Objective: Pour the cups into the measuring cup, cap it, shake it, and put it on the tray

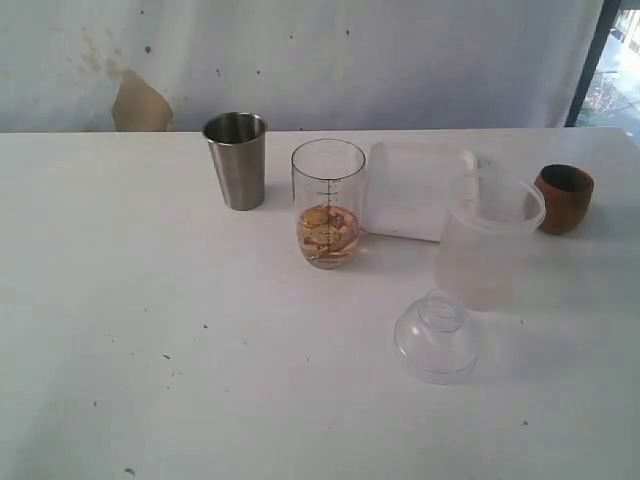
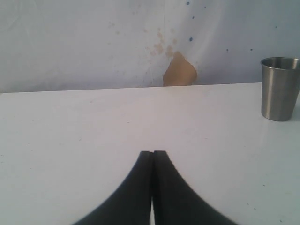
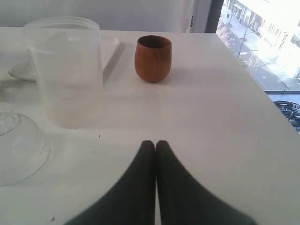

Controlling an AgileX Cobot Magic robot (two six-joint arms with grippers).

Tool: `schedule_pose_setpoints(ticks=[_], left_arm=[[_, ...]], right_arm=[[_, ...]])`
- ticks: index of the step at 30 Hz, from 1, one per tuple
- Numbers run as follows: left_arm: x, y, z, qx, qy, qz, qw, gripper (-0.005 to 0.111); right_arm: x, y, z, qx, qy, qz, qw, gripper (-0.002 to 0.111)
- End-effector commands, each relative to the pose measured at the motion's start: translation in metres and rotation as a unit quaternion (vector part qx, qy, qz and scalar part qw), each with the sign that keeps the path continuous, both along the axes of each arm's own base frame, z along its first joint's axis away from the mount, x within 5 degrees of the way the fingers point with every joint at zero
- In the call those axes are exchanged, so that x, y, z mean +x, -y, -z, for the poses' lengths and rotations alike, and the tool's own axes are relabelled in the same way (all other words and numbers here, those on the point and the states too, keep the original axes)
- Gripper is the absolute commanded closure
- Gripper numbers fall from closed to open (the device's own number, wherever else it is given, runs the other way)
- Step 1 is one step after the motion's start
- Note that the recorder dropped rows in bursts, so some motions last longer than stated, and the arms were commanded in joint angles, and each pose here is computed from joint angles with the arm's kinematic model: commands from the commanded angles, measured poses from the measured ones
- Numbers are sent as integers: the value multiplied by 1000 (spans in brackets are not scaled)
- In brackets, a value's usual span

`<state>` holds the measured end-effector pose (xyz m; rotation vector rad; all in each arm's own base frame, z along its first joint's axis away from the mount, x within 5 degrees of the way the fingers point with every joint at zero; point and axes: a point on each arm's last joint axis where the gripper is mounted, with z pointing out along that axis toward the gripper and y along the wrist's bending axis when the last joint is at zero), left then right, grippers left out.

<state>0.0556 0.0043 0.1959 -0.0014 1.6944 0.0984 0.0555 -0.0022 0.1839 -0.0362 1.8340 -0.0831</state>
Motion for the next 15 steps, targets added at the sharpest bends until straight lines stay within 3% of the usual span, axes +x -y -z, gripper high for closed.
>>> schedule_pose_setpoints(ticks=[1, 7, 10, 11, 13, 15], left_arm=[[0, 0, 1, 0, 4, 1, 1000, 107], [0, 0, 1, 0, 4, 1, 1000, 107], [0, 0, 1, 0, 4, 1, 1000, 107], [0, 0, 1, 0, 4, 1, 1000, 107], [0, 0, 1, 0, 4, 1, 1000, 107], [0, 0, 1, 0, 4, 1, 1000, 107]], right_arm=[[1, 0, -4, -15, 30, -2, 999, 108], [2, 0, -36, -6, 207, -2, 978, 108], [-4, 0, -58, 18, 327, -4, 945, 108], [-10, -1, -70, 73, 398, -15, 914, 108], [-19, -1, -81, 189, 463, -48, 865, 108], [-18, -2, -81, 256, 452, -71, 852, 108]])
